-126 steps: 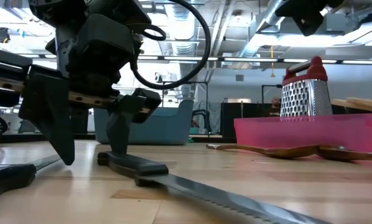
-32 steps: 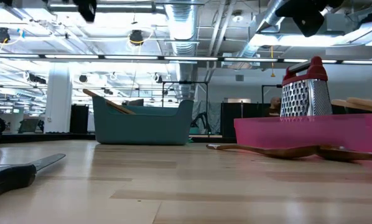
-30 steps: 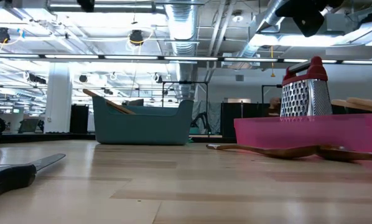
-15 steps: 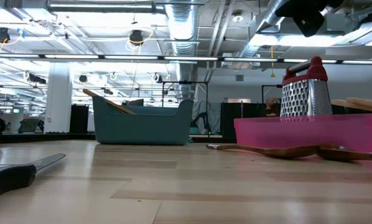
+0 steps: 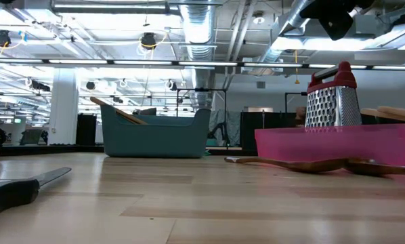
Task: Pick & Place Kitchen Items
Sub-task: Put the black kitchen knife into the red bin
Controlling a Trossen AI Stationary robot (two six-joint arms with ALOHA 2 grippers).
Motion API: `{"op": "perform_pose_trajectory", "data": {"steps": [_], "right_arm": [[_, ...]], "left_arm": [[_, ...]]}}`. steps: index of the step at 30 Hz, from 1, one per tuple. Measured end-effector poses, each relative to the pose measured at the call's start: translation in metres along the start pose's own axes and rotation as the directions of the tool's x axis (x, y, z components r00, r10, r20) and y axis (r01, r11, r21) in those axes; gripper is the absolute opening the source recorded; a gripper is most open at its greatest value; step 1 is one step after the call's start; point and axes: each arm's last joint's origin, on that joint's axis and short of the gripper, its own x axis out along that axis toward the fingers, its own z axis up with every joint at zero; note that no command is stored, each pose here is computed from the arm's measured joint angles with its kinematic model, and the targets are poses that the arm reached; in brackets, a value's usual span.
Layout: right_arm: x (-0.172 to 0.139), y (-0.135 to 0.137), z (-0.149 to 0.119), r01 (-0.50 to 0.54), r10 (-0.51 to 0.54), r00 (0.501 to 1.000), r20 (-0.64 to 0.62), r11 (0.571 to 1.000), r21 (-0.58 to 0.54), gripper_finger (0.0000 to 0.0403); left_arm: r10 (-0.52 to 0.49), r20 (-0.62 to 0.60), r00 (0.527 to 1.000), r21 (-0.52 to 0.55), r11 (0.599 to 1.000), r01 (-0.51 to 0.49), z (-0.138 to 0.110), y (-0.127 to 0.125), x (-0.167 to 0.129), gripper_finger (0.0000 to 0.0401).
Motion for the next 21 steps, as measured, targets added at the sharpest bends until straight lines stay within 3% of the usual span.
{"op": "perform_pose_trajectory", "data": {"steps": [3, 5, 8, 13, 17, 21], "right_arm": [[0.000, 0.000, 0.000, 0.000, 0.000, 1.000, 0.000, 1.000, 0.000, 0.0172], [0.000, 0.000, 0.000, 0.000, 0.000, 1.000, 0.000, 1.000, 0.000, 0.0172], [0.000, 0.000, 0.000, 0.001, -0.001, 1.000, 0.000, 1.000, 0.000, 0.0172], [0.000, 0.000, 0.000, 0.005, -0.005, 1.000, 0.002, 1.000, 0.001, 0.0172], [0.000, 0.000, 0.000, 0.006, -0.006, 1.000, 0.002, 1.000, 0.001, 0.0172], [0.000, 0.000, 0.000, 0.008, -0.008, 1.000, 0.003, 1.000, 0.001, 0.0172]], "left_arm": [[0.234, -0.119, 0.965, 0.183, 0.960, -0.210, -0.012, 0.002, 0.009, 0.0058], [0.393, -0.173, 0.903, 0.306, 0.893, -0.330, -0.018, 0.003, 0.014, 0.0058], [0.544, -0.178, 0.820, 0.437, 0.790, -0.430, -0.021, 0.006, 0.021, 0.0058], [0.675, -0.101, 0.731, 0.585, 0.635, -0.505, -0.016, 0.014, 0.027, 0.0058], [0.704, -0.021, 0.710, 0.703, 0.516, -0.490, -0.010, 0.018, 0.029, 0.0058], [0.693, 0.030, 0.720, 0.814, 0.401, -0.420, 0.000, 0.021, 0.032, 0.0058]]}}
